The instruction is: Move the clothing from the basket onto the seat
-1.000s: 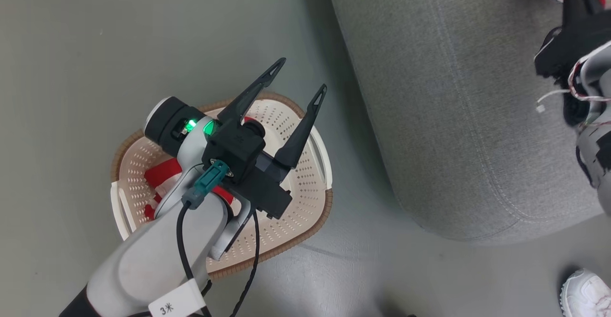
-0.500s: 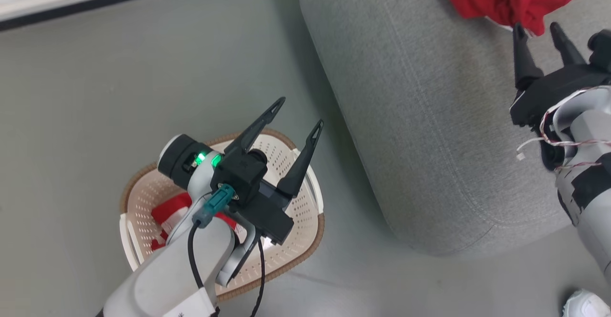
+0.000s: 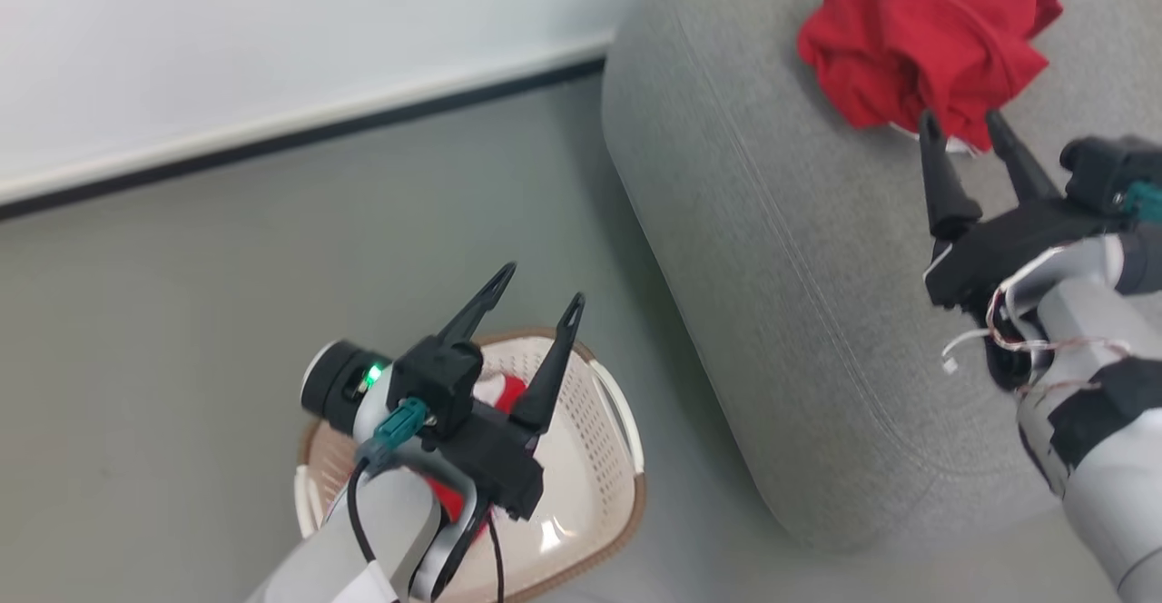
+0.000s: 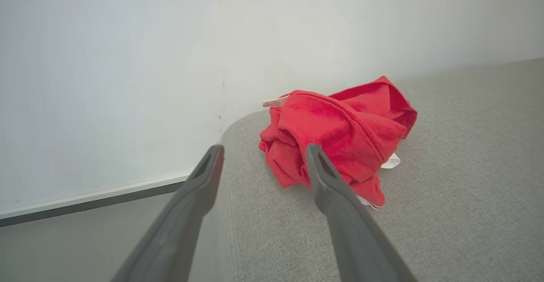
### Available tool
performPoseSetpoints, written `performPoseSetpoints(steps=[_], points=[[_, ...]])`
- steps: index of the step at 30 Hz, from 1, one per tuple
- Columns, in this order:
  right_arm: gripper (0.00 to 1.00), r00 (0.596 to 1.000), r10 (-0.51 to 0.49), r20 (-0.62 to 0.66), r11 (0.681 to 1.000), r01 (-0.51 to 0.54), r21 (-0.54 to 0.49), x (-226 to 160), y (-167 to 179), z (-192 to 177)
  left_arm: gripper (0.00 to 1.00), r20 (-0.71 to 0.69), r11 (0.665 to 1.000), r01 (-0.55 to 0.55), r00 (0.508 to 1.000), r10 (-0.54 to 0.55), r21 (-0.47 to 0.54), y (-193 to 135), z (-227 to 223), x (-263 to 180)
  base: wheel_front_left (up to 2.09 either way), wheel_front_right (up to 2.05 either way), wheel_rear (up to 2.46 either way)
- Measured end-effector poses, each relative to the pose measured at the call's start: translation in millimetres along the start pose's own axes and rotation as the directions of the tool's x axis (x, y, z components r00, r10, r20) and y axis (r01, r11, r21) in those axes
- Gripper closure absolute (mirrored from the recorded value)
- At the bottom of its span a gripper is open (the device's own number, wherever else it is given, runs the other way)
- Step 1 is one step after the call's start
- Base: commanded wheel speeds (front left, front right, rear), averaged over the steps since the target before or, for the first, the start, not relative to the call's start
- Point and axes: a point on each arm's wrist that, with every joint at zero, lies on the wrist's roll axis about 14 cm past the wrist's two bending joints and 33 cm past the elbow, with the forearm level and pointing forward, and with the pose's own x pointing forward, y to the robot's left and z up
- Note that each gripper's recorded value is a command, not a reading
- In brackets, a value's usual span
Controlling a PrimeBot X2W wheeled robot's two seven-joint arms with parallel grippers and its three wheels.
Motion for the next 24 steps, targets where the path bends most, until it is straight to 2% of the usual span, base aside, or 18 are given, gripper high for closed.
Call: performPoseSetpoints(steps=[13, 24], points=[[0.0, 0.981, 0.194, 0.032, 0.981, -0.194, -0.006, -53.8, 73.0, -12.5, 0.0, -0.022, 0.98, -0.199, 0.98, 0.199, -0.003, 22.7, 6.4, -70.3, 0.0, 0.0, 0.0], [0.0, 0.964, 0.258, 0.064, 0.966, -0.259, -0.004, -99.1, 115.6, -25.0, 0.0, 0.0, 0.932, -0.363, 0.932, 0.363, -0.012, 43.3, 10.7, -136.0, 0.0, 0.0, 0.0]])
